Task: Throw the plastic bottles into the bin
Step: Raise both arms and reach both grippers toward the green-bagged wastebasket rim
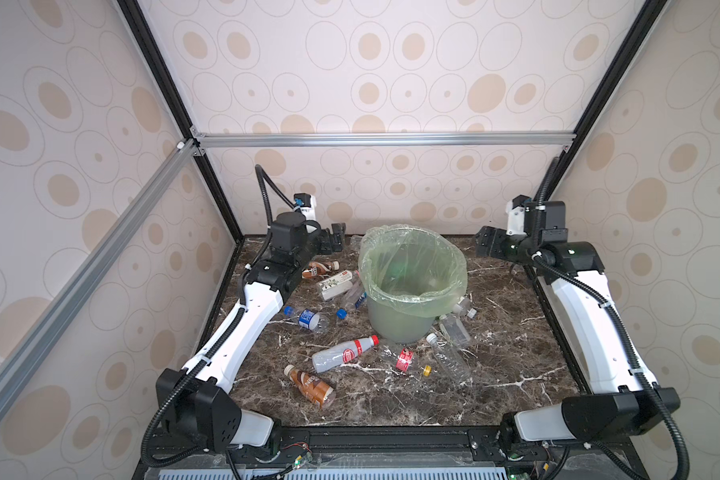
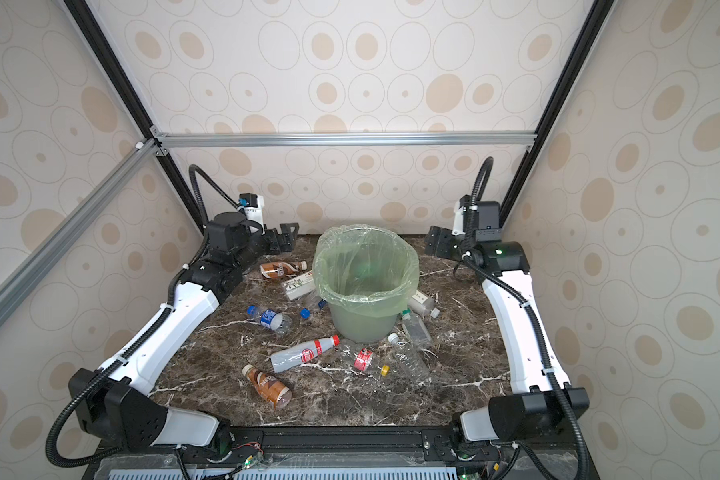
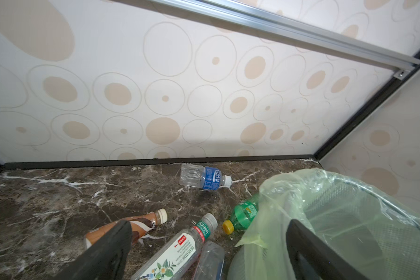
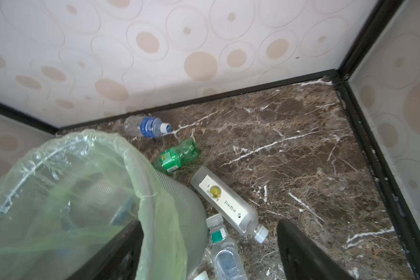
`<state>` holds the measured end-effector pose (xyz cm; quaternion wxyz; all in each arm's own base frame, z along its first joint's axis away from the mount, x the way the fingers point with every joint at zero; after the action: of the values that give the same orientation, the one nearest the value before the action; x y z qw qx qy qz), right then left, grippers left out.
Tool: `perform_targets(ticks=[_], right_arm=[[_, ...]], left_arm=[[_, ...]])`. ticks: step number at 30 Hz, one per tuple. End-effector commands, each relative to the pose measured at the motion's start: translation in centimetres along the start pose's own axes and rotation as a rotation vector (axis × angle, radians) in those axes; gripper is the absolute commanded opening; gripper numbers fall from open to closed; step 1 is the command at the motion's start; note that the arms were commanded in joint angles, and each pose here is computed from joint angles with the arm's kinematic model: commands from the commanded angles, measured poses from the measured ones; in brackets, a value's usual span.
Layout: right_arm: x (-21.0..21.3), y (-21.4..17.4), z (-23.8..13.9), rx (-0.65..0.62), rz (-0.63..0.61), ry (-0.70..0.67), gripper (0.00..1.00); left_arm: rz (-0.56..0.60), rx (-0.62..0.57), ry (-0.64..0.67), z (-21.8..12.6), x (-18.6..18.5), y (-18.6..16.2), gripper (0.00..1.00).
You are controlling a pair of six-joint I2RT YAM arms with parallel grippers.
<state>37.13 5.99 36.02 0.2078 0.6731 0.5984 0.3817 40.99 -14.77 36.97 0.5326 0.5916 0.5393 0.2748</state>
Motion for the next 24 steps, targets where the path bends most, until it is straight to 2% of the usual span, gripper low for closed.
perform_targets(ticks=[1, 5, 9, 13, 24], right_arm=[[2.1, -1.6, 0.6, 0.099, -0.057, 0.034, 0.86], [3.8, -2.7, 2.2, 0.148, -0.109, 0.036, 0.82], [4.4, -2.8, 3.0, 0.155, -0.118, 0.039, 0.77], [4.3, -3.0, 3.8, 0.184, -0.13, 0.026, 0.67], [4.9, -4.2, 4.9, 0.22, -0.181, 0.001, 0.56]], left_arm=[[0.051, 0.069, -0.061, -0.4, -2.5, 0.1, 0.99], [0.073, 0.136, -0.101, 0.4, -4.4, 0.0, 0.99], [0.114, 0.245, -0.086, 1.9, -5.2, -1.4, 0.98], [0.129, 0.325, -0.075, 3.1, -5.7, -2.7, 0.91], [0.185, 0.451, -0.068, 5.0, -6.9, -5.1, 0.71]])
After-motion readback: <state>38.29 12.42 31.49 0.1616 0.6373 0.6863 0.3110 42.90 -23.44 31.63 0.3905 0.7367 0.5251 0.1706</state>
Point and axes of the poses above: each gripper's point midway between its finger pads, its own z axis out along the fingers, its own x axis along the line the jaws close on, y = z × x, the point moved 3 cm from there along -z, back along the fingers
